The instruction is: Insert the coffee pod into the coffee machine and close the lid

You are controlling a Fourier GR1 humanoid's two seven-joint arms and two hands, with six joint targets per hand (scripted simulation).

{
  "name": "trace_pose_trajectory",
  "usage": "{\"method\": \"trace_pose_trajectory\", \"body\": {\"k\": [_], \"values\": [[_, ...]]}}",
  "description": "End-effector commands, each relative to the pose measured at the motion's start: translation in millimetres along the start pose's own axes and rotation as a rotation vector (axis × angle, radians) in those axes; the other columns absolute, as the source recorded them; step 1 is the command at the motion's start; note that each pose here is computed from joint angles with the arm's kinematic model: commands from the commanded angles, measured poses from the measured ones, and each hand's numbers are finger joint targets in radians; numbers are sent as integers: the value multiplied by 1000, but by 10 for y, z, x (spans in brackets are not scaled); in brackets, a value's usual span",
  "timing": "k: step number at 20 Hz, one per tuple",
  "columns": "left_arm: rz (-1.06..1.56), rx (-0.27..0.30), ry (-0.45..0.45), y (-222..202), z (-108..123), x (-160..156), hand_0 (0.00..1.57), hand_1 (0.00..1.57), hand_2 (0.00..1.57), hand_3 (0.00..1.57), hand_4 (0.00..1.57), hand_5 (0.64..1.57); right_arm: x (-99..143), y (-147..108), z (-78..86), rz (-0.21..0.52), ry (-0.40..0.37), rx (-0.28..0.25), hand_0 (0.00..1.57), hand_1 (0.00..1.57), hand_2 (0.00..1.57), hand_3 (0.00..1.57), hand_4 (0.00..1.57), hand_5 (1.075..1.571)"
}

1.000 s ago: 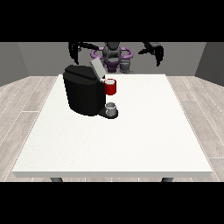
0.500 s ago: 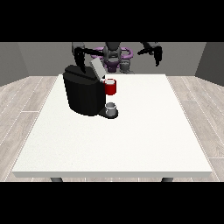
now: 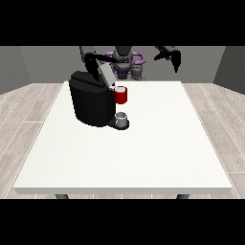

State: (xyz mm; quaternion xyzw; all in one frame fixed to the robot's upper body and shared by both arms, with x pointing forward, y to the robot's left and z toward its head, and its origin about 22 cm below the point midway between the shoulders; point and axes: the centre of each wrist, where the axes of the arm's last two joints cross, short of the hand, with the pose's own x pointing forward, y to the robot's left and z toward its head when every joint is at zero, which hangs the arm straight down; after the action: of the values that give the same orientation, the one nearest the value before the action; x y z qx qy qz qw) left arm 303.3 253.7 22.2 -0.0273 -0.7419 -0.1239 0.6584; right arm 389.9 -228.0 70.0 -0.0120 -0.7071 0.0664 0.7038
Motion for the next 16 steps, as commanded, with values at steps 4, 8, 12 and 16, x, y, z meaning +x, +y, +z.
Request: {"method": "trace_pose_trajectory", "body": {"k": [4,8,12,16], "values": [[-24,25,4,-48,34,51,0,0,0,0,352,1571,351,58,-196,25,-30,41,0,0,0,0,163,1571],[-44,19,-10,102,133,-45,0,0,0,0,346,1571,432,74,-225,76,-99,72,0,0,0,0,161,1571],[-28,-17,-9,-135,-70,144,0,0,0,0,372,1571,744,309,-333,125,-129,74,0,0,0,0,103,1571],[-59,-15,-44,-57,-116,193,0,0,0,0,385,1571,834,446,-352,149,-151,87,0,0,0,0,0,1571]]}}
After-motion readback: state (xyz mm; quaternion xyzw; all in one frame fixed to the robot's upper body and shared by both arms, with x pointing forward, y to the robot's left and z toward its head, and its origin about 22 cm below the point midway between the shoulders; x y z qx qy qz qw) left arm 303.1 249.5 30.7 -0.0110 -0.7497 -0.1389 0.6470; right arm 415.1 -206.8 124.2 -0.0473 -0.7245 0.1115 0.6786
